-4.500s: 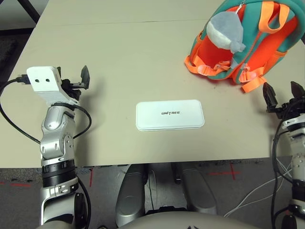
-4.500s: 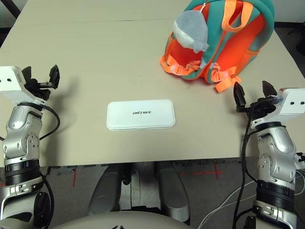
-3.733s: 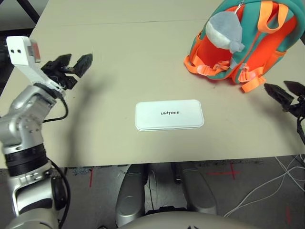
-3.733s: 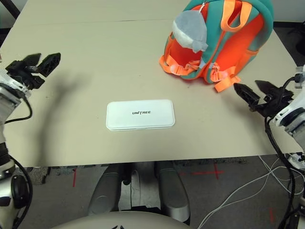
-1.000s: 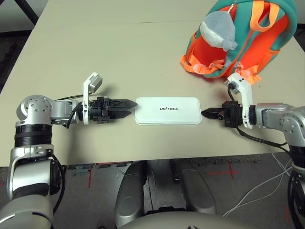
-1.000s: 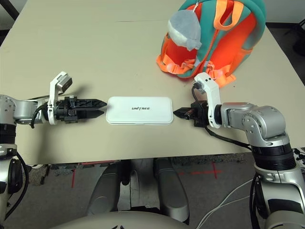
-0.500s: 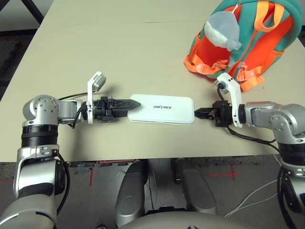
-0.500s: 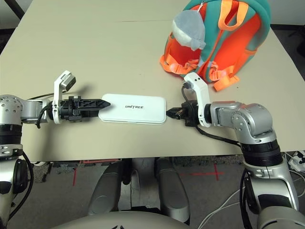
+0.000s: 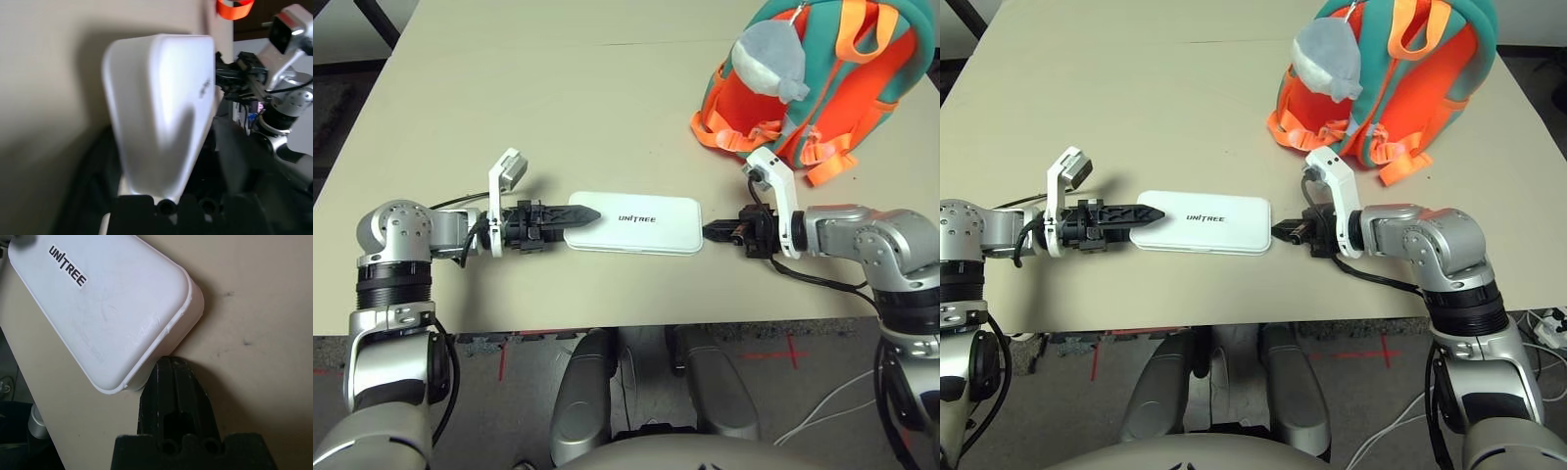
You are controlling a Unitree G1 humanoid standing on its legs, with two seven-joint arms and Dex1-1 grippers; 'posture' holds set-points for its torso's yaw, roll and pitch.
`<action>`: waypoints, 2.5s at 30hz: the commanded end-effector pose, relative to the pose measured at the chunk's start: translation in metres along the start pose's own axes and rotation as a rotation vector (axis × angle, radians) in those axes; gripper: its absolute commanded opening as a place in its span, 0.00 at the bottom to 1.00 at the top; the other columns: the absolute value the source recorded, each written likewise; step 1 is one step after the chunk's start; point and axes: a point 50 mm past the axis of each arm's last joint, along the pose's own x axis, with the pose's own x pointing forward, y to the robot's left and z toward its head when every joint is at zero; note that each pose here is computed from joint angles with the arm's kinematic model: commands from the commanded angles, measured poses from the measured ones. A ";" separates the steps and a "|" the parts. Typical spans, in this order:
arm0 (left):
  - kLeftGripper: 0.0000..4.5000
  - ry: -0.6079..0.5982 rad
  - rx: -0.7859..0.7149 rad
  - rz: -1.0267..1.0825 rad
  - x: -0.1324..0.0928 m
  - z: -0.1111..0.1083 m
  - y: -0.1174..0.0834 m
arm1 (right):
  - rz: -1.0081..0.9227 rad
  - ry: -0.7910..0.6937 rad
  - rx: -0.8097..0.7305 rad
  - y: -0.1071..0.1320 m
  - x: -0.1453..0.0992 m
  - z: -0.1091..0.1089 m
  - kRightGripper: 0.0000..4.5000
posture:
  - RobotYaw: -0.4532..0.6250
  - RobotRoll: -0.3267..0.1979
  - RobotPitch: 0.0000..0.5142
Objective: Put the pencil case into the backpack and zip it.
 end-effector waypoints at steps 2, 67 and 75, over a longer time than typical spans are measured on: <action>0.40 0.044 -0.021 -0.021 0.008 -0.010 0.002 | 0.005 0.017 0.011 -0.001 0.008 -0.008 0.04 | 0.40 0.62 0.65; 0.28 -0.379 0.291 -0.005 -0.014 0.059 -0.041 | -0.802 -0.359 -0.119 0.000 -0.134 0.040 1.00 | 0.30 0.62 0.61; 0.28 -0.392 0.294 0.017 -0.017 0.059 -0.040 | -1.013 -0.481 -0.156 -0.012 -0.143 0.053 1.00 | 0.31 0.62 0.63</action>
